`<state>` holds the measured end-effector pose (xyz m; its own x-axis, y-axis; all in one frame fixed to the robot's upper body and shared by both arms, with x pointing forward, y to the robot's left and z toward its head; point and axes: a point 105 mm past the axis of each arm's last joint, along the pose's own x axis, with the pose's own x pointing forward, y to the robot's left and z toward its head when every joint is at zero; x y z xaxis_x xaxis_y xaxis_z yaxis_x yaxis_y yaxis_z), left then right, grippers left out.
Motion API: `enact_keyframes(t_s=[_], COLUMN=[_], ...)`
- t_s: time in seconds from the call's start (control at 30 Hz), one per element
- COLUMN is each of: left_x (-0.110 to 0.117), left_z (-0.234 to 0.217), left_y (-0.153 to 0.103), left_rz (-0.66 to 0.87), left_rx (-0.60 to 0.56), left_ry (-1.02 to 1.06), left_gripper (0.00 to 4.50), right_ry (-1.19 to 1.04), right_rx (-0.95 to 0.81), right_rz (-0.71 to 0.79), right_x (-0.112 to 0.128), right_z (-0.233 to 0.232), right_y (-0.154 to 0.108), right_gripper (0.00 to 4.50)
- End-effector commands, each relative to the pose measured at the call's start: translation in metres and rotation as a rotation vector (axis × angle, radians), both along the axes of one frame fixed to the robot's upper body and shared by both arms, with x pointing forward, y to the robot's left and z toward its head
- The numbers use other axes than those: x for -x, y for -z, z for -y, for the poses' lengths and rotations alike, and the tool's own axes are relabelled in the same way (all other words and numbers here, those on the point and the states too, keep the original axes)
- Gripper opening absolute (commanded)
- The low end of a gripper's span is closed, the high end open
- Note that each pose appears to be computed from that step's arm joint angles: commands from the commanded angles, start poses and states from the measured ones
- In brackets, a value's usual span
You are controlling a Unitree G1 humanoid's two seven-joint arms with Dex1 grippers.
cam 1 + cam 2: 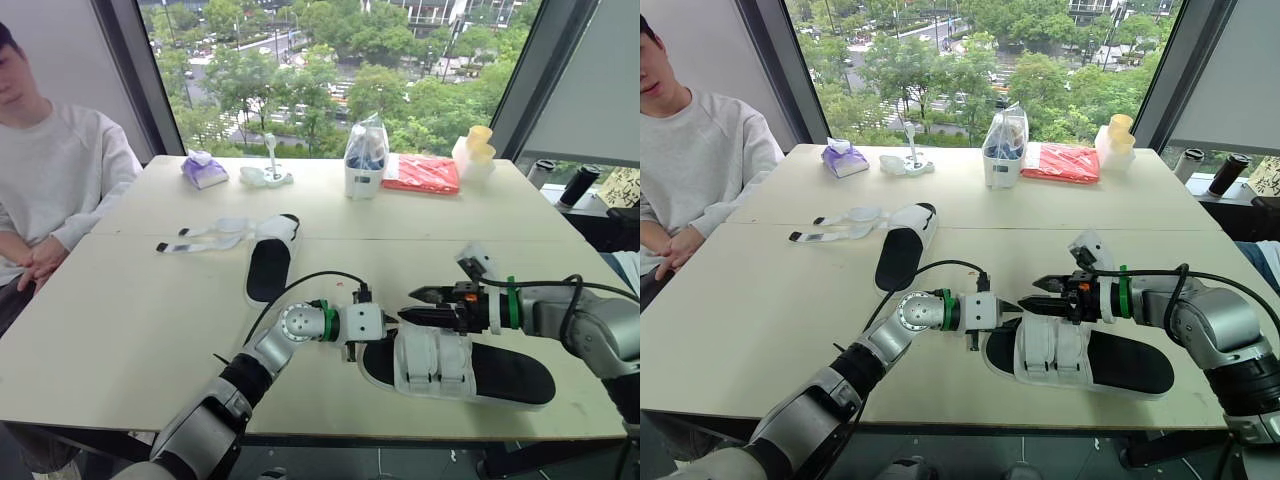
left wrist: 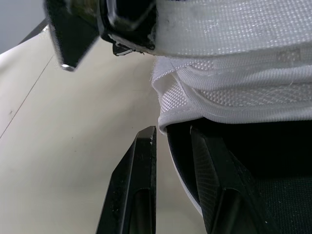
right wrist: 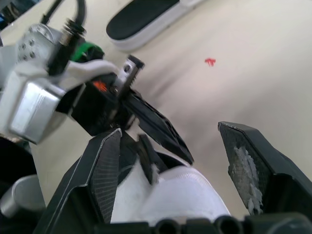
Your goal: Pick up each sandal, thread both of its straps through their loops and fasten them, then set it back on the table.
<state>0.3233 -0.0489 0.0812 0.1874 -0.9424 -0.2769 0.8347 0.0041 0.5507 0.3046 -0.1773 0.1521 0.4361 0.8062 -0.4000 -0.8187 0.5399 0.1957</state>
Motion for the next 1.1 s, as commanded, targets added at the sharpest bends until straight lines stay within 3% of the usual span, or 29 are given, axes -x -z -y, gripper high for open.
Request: enact_keyframes(t_s=[0.03, 0.13, 0.3, 0.57, 0.8, 0.83, 0.9, 1.0, 1.1], left_x=[-0.005, -0.005, -0.004, -0.004, -0.007, -0.008, -0.009, -0.007, -0.001], left_z=[-0.022, -0.022, -0.022, -0.023, -0.027, -0.027, -0.028, -0.028, -0.031], left_y=[0.040, 0.040, 0.041, 0.040, 0.033, 0.031, 0.028, 0.023, 0.014], left_rz=[-0.095, -0.098, -0.102, -0.091, -0.067, -0.062, -0.054, -0.038, -0.027], left_rx=[-0.137, -0.134, -0.132, -0.142, -0.130, -0.127, -0.120, -0.107, -0.062], left_ry=[-0.091, -0.094, -0.092, -0.085, -0.098, -0.102, -0.106, -0.099, -0.092], left_gripper=[1.11, 1.11, 1.11, 1.11, 1.11, 1.11, 1.11, 1.11, 1.11], right_ry=[-0.048, -0.054, -0.017, -0.001, 0.046, 0.052, 0.049, 0.081, 0.169], right_rx=[-0.019, -0.027, 0.006, 0.241, 0.276, 0.274, 0.259, 0.208, -0.007], right_rz=[0.021, 0.021, 0.023, -0.018, -0.058, -0.060, -0.071, -0.061, -0.014], right_x=[0.002, 0.003, -0.001, 0.000, -0.009, -0.010, -0.009, -0.011, -0.017], right_z=[-0.004, -0.004, 0.002, 0.015, 0.014, 0.014, 0.013, 0.015, 0.024], right_y=[-0.013, -0.015, -0.012, 0.029, 0.037, 0.036, 0.034, 0.023, -0.017], right_gripper=[1.61, 0.06, 0.06, 0.06, 0.06, 0.68, 1.40, 3.07, 4.47])
